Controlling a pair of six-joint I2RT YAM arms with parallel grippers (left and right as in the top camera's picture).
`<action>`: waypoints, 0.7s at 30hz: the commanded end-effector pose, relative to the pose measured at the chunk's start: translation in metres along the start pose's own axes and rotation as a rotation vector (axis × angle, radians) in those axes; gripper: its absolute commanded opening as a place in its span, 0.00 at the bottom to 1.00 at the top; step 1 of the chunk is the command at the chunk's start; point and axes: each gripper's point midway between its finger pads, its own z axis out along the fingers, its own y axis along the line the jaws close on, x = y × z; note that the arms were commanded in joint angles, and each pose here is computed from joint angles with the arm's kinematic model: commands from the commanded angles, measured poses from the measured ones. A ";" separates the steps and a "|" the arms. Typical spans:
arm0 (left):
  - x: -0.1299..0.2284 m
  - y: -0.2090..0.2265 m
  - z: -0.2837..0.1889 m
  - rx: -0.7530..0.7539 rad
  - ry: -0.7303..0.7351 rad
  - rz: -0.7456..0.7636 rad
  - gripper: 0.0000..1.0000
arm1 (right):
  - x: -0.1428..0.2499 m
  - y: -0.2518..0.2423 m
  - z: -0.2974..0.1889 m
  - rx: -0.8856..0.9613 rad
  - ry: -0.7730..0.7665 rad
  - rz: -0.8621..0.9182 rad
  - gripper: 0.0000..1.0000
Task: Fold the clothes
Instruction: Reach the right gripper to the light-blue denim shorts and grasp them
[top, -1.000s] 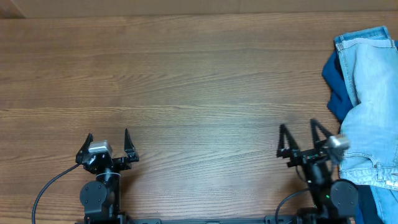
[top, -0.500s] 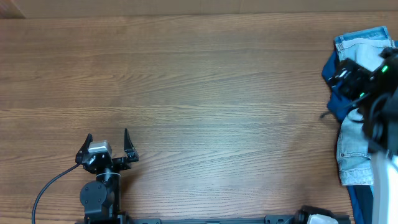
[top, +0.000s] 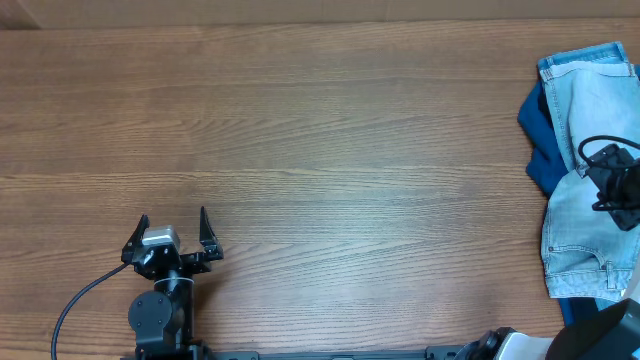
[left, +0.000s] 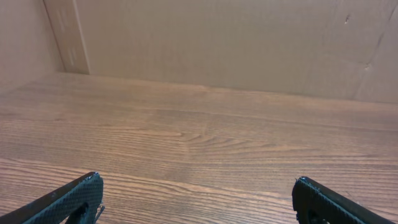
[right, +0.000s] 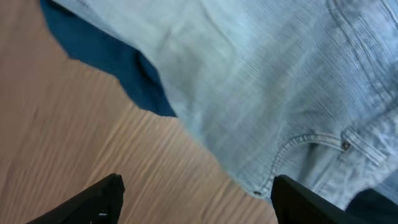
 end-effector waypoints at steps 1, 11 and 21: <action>-0.001 0.000 0.000 -0.001 -0.008 0.022 1.00 | 0.007 -0.020 0.014 0.051 0.017 0.123 0.79; -0.001 0.000 0.000 -0.002 -0.008 0.022 1.00 | -0.011 -0.121 0.021 0.021 0.001 0.547 0.77; -0.001 0.000 0.000 -0.001 -0.008 0.022 1.00 | 0.052 -0.135 0.076 0.048 0.122 0.575 0.72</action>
